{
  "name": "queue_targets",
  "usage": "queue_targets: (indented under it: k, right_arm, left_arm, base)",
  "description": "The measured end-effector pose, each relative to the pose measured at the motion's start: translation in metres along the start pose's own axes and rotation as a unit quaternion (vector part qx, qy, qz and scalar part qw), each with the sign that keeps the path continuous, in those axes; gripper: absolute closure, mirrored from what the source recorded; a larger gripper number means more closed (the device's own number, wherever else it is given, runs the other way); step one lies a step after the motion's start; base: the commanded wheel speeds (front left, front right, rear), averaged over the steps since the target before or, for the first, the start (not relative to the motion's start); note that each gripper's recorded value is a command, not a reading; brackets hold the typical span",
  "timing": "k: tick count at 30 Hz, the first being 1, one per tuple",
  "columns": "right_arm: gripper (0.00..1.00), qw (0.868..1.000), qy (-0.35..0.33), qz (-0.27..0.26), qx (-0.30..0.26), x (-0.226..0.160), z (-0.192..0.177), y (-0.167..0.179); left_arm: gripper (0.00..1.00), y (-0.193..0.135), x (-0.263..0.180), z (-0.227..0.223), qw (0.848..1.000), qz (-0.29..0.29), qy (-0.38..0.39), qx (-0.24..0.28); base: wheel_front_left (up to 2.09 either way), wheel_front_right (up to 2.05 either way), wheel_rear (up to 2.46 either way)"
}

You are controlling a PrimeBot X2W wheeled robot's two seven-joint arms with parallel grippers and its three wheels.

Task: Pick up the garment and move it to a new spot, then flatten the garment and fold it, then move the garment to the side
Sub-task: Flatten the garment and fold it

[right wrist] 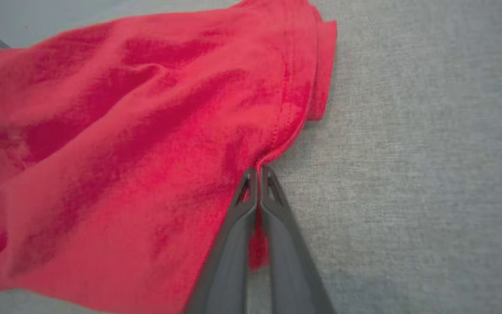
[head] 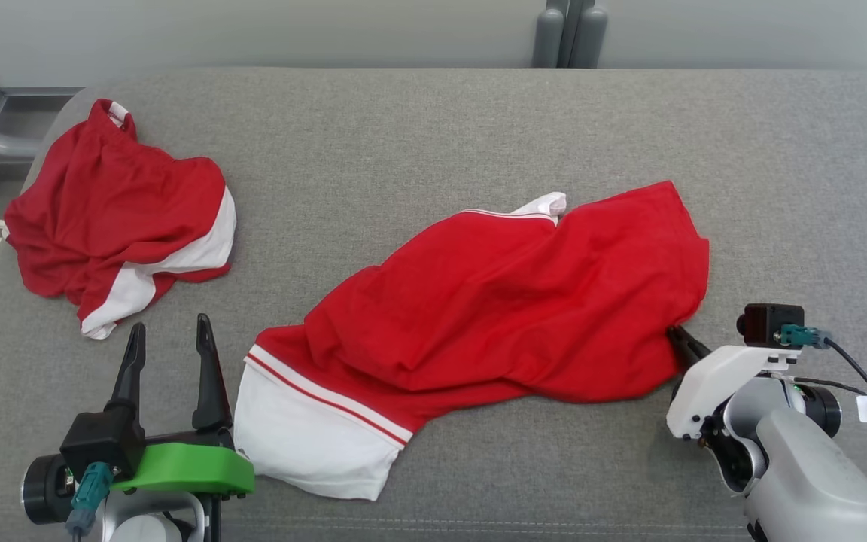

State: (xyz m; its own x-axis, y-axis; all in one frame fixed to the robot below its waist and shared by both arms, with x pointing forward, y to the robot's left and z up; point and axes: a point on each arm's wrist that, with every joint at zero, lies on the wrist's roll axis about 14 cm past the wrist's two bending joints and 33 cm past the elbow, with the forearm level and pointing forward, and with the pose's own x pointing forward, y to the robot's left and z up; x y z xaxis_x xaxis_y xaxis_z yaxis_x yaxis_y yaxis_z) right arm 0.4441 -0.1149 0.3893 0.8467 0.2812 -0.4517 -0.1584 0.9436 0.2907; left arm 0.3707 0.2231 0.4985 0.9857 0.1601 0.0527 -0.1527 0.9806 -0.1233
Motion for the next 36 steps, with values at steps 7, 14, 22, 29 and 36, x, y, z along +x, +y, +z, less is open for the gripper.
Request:
queue_targets:
  k: [7, 14, 22, 29, 36]
  right_arm:
    - [1.00, 0.998, -0.065, 0.011, -0.014, -0.010, 0.032, -0.001]
    - [1.00, 0.982, -0.169, 0.085, -0.001, -0.037, 0.105, 0.034]
    - [1.00, 0.970, -0.215, 0.105, -0.052, -0.051, 0.150, 0.051]
    - [1.00, 0.961, -0.230, 0.106, -0.107, -0.027, 0.180, 0.067]
    - [1.00, 0.963, -0.204, 0.104, -0.141, 0.014, 0.188, 0.076]
  left_arm:
    - [0.00, -0.009, 0.002, -0.001, 1.000, -0.012, 0.000, -0.003]
    - [0.00, -0.013, 0.003, 0.000, 1.000, -0.018, 0.000, -0.006]
    - [0.00, -0.013, 0.001, -0.002, 1.000, -0.018, 0.003, -0.007]
    - [0.00, -0.010, 0.001, -0.005, 1.000, -0.013, 0.008, -0.007]
    - [0.00, -0.005, 0.004, -0.006, 1.000, -0.007, 0.009, -0.007]
  base:
    - [0.00, 0.00, 0.00]
    - [0.00, 0.00, 0.00]
    - [0.00, 0.00, 0.00]
    - [0.00, 0.00, 0.00]
    - [0.00, 0.00, 0.00]
